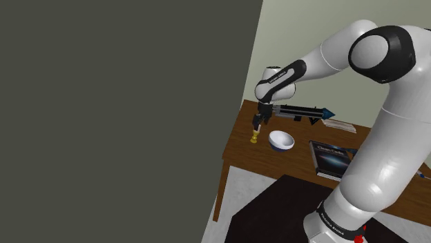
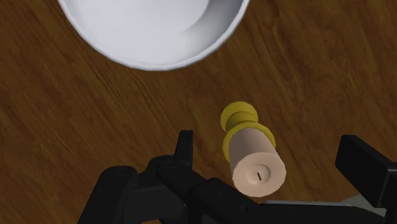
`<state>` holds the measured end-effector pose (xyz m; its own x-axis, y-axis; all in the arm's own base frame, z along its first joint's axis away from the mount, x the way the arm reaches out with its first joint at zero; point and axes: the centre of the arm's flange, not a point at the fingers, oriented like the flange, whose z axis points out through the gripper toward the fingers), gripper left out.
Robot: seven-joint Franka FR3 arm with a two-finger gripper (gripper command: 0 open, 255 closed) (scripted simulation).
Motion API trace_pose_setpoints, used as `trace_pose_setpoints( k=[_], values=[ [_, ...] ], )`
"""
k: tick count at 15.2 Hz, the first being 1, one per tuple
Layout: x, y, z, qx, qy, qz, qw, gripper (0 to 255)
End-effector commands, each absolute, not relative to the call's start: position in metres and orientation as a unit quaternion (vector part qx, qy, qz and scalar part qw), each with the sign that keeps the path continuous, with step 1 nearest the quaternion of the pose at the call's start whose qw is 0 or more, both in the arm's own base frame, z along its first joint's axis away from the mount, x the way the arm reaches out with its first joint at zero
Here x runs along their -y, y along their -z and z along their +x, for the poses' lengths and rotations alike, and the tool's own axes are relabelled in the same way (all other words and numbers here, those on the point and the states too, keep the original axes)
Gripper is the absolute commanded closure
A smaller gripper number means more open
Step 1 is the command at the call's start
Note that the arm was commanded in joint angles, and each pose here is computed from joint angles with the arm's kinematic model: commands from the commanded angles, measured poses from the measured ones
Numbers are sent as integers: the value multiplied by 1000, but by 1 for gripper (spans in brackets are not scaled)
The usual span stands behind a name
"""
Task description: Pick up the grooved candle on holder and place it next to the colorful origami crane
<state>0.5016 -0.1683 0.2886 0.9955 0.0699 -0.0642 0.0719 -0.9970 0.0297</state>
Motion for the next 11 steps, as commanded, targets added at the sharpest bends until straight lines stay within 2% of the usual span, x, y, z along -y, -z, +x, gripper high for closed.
trace_pose_setpoints(
  k=[1, 6, 11],
  values=[
    [169, -277, 503, -36, 30, 999, 16, 0],
    [170, -253, 501, -36, 30, 999, 16, 0],
    [170, -253, 501, -36, 30, 999, 16, 0]
  ],
)
